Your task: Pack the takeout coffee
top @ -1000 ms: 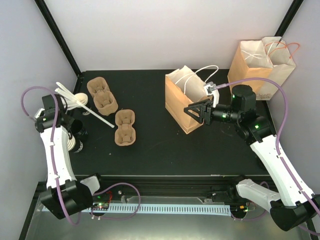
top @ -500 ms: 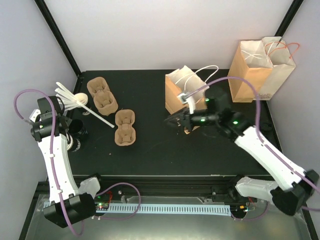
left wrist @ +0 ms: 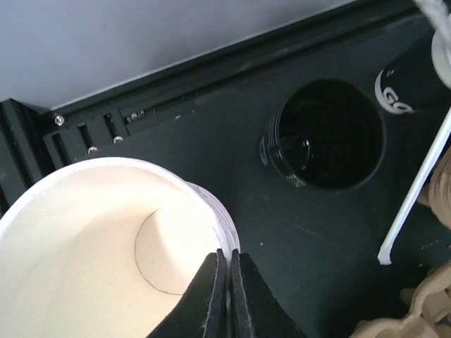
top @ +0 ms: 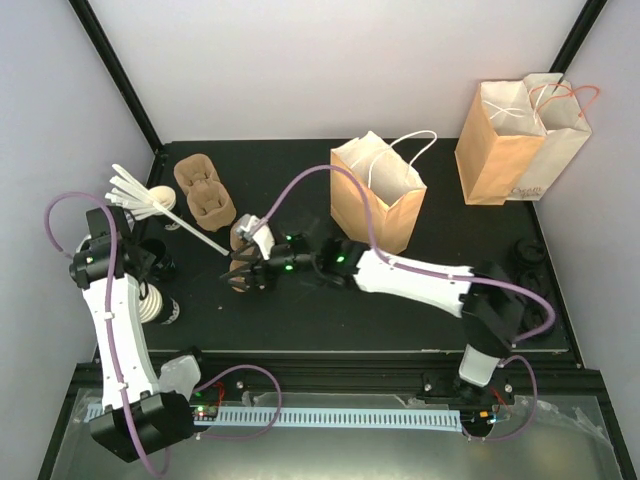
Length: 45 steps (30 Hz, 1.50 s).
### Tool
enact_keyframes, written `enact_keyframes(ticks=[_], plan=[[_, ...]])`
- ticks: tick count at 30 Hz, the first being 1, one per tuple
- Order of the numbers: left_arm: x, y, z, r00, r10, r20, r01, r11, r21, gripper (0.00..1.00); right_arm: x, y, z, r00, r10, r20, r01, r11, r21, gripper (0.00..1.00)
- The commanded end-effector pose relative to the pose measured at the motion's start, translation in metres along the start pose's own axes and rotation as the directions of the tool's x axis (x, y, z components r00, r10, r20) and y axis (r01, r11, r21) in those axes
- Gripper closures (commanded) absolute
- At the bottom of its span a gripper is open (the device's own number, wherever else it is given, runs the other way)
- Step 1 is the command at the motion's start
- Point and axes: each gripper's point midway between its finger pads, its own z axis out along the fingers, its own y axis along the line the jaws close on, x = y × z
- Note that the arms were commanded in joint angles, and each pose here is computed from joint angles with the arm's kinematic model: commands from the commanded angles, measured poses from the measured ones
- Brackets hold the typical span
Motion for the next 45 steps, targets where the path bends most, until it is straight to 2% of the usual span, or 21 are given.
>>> enact_keyframes(ticks=[1,8,15,24,29,32,38,45], plan=[[0.015,0.003,0.000,0.998,0.035,-0.050,-0.034,0.999,0.026,0.98,-0.032,0.002,0.039,0.954,-0.218,0.204,0.223,0.975,-0.002,0.24],[0.028,0.000,0.004,0.993,0.045,-0.107,-0.040,0.998,0.049,0.98,-0.010,0.012,0.102,0.882,-0.378,0.282,0.406,0.913,-0.047,0.08],[0.046,-0.010,0.006,0.981,0.063,-0.181,-0.042,0.993,0.113,0.98,-0.007,0.005,0.142,0.871,-0.408,0.275,0.427,0.904,-0.011,0.06],[0.064,-0.036,0.000,0.962,0.165,-0.219,-0.123,0.973,0.194,0.98,0.006,-0.004,0.119,0.836,-0.476,0.273,0.472,0.878,0.086,0.01],[0.082,-0.064,-0.011,0.937,0.276,-0.213,-0.219,0.942,0.254,0.98,0.010,-0.015,0.084,0.843,-0.444,0.305,0.429,0.896,0.119,0.01],[0.087,-0.077,-0.018,0.925,0.328,-0.193,-0.270,0.922,0.277,0.98,0.022,-0.024,0.074,0.854,-0.435,0.286,0.417,0.900,0.125,0.01],[0.088,-0.085,-0.024,0.914,0.368,-0.169,-0.308,0.902,0.302,0.98,0.022,-0.018,0.078,0.869,-0.389,0.307,0.393,0.918,0.051,0.00],[0.092,-0.091,-0.033,0.886,0.430,-0.175,-0.364,0.877,0.313,0.98,0.011,-0.026,0.100,0.876,-0.350,0.333,0.356,0.933,0.046,0.00]])
